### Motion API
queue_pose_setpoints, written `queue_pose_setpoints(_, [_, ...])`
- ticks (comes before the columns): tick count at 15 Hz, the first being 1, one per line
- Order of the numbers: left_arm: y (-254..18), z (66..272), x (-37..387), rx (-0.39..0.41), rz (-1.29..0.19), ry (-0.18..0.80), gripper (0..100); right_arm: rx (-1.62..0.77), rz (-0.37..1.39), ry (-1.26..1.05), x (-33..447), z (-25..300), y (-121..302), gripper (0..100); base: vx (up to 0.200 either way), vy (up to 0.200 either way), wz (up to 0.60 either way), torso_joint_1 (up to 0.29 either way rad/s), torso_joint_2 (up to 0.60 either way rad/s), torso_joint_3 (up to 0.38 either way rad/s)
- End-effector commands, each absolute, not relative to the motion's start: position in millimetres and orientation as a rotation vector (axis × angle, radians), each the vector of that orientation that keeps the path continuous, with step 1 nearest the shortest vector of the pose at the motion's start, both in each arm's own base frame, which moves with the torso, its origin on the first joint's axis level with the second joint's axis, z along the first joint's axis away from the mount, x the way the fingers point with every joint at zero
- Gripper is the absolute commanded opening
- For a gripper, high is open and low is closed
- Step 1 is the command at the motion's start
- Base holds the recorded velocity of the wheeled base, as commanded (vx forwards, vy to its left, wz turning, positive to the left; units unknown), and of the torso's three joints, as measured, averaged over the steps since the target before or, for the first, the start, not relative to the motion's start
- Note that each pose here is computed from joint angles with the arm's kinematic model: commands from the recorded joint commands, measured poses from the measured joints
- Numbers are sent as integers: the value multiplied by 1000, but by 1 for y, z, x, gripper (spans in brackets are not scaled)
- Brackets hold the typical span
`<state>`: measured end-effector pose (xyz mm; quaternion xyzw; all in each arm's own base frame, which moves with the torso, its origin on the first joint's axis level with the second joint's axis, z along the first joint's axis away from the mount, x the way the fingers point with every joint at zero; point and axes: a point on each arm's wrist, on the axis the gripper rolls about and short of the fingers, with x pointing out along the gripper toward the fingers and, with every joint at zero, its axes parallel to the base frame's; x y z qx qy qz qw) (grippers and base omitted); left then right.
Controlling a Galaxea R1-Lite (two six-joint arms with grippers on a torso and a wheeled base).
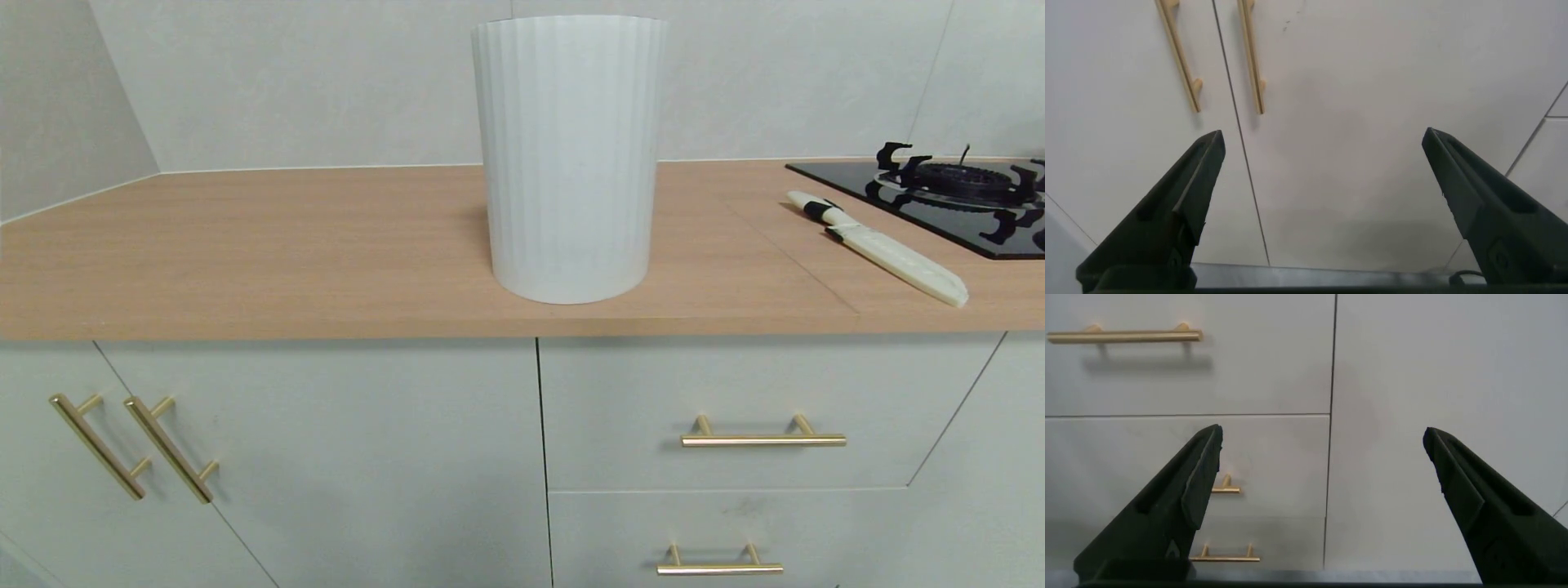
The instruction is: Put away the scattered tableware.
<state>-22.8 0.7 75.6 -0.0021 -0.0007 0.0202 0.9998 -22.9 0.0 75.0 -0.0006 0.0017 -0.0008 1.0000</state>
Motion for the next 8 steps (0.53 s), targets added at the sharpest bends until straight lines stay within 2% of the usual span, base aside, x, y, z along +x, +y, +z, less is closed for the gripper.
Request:
queue_pose_setpoints(1, [1, 76, -23, -5, 41, 0, 100, -2, -3, 5, -23, 75, 0, 100, 0, 0, 0, 0, 0, 0])
queue_pose_setpoints(4, [1, 76, -23, -5, 40, 0, 100, -2, -2, 5, -23, 75, 0, 100, 0, 0, 0, 9, -28, -12])
queue_pose_setpoints(8, [1, 76, -23, -5, 41, 0, 100, -2, -2, 5, -23, 75, 0, 100, 0, 0, 0, 84, -266, -247])
